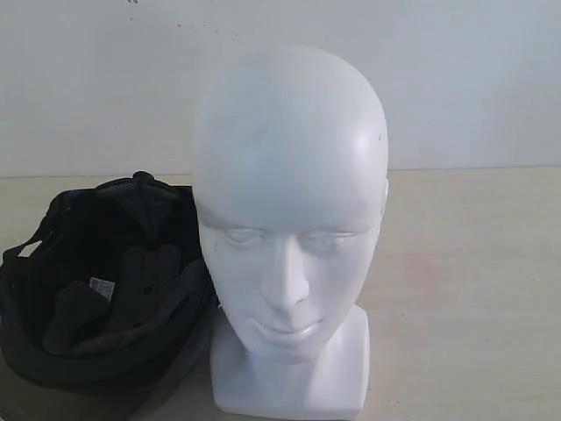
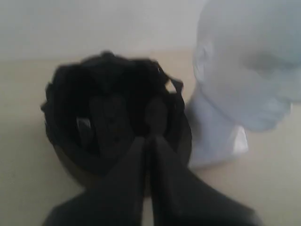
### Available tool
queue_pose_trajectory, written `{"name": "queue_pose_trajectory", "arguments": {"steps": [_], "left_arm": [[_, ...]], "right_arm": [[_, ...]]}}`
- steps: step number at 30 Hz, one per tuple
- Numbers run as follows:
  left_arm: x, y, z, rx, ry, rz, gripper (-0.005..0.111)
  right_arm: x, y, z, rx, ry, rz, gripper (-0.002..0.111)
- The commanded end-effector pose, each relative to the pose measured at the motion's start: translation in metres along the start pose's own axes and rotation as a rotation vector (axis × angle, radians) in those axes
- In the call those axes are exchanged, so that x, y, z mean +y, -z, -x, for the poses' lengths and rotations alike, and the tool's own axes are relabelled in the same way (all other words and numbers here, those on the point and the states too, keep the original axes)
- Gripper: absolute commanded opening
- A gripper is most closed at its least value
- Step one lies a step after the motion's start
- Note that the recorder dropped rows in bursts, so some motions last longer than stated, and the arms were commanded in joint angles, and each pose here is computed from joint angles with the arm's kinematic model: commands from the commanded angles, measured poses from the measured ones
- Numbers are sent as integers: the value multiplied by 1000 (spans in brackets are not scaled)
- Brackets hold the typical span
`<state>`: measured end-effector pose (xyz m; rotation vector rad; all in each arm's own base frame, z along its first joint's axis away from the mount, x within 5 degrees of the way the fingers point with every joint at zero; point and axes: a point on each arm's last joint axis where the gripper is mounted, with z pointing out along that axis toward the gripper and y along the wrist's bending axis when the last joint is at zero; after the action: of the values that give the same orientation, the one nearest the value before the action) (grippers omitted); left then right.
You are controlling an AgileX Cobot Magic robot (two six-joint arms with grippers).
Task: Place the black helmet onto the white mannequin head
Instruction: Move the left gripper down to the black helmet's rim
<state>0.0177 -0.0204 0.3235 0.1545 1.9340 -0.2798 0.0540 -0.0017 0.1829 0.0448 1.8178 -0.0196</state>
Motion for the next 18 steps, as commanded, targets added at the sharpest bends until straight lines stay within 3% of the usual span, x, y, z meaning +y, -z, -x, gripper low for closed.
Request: {"name": "queue_pose_trajectory", "arguments": {"steps": [1, 4, 7, 12, 18], "left_arm": [[-6, -7, 21, 351, -88, -102, 4], [0, -38, 31, 467, -246, -140, 6], [-2, -73, 36, 536, -260, -224, 26], [-1, -114, 33, 640, -305, -263, 68], [-1, -156, 23, 698, -516, -355, 73]], "right_arm": [[0, 0, 1, -13, 4, -1, 12], [0, 0, 1, -13, 4, -1, 12], [0, 0, 1, -13, 4, -1, 12], [0, 0, 1, -13, 4, -1, 12], [0, 0, 1, -13, 4, -1, 12]]}}
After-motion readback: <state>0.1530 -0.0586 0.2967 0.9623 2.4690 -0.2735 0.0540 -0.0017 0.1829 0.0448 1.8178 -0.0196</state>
